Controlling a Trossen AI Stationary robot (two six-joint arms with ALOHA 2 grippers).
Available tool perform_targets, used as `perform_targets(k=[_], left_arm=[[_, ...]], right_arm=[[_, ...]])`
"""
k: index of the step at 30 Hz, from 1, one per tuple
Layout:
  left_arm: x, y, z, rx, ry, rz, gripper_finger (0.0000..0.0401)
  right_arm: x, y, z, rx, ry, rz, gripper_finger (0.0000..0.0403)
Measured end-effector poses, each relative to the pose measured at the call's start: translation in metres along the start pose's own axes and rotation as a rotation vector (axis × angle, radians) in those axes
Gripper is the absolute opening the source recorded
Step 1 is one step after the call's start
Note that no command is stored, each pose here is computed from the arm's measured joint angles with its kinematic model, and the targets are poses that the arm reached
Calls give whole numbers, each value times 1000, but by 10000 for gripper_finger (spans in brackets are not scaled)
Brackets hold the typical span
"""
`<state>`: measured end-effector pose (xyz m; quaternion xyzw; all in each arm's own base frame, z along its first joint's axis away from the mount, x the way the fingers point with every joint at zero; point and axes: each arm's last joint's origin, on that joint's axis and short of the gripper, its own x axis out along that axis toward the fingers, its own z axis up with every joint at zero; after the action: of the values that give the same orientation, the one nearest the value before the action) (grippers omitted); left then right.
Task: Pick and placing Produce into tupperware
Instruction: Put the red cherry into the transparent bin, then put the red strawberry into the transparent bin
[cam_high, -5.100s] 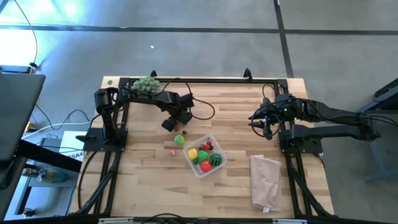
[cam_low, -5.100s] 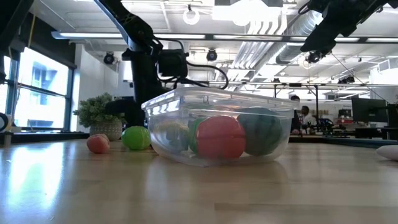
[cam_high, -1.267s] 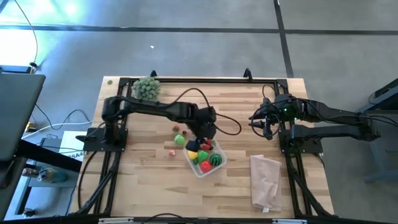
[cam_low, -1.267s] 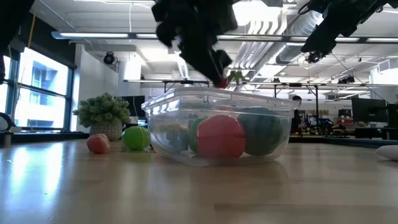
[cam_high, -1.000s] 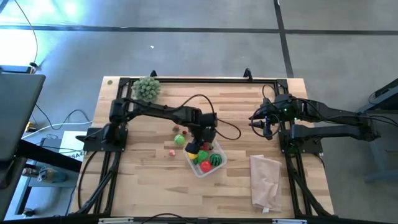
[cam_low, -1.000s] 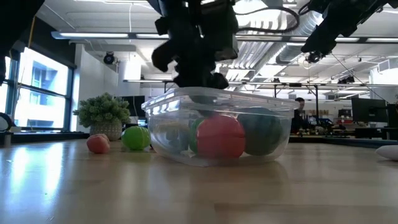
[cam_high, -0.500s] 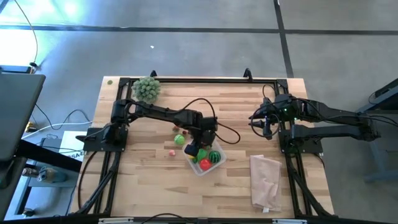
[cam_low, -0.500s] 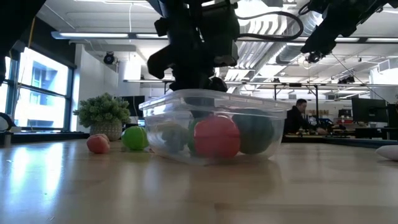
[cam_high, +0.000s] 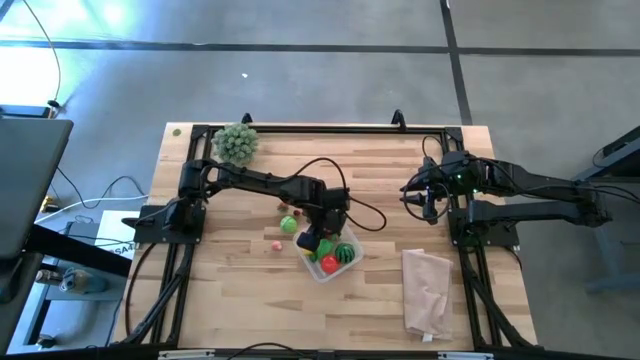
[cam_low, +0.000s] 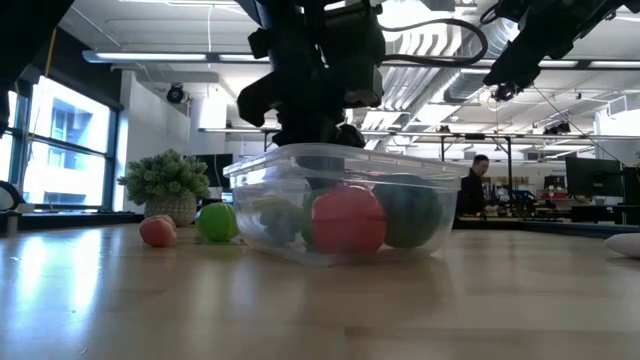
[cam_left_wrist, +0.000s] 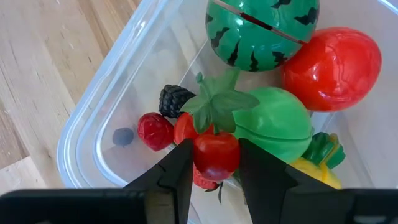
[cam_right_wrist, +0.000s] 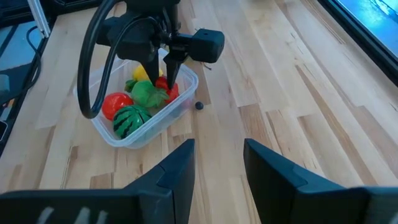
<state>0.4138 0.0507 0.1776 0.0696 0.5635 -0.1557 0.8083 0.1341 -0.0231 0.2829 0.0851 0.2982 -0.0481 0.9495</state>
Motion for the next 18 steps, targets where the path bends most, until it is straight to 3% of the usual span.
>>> perform_targets(k=[4,13,18], left_arm=[[0,0,0,-15,0,0,117],[-1,0,0,-64,9,4,195],[-18,-1,7,-134,38,-6,205]], right_arm=[[0,0,0,0,0,0,129],[0,0,0,0,0,0,129],[0,0,0,0,0,0,129]])
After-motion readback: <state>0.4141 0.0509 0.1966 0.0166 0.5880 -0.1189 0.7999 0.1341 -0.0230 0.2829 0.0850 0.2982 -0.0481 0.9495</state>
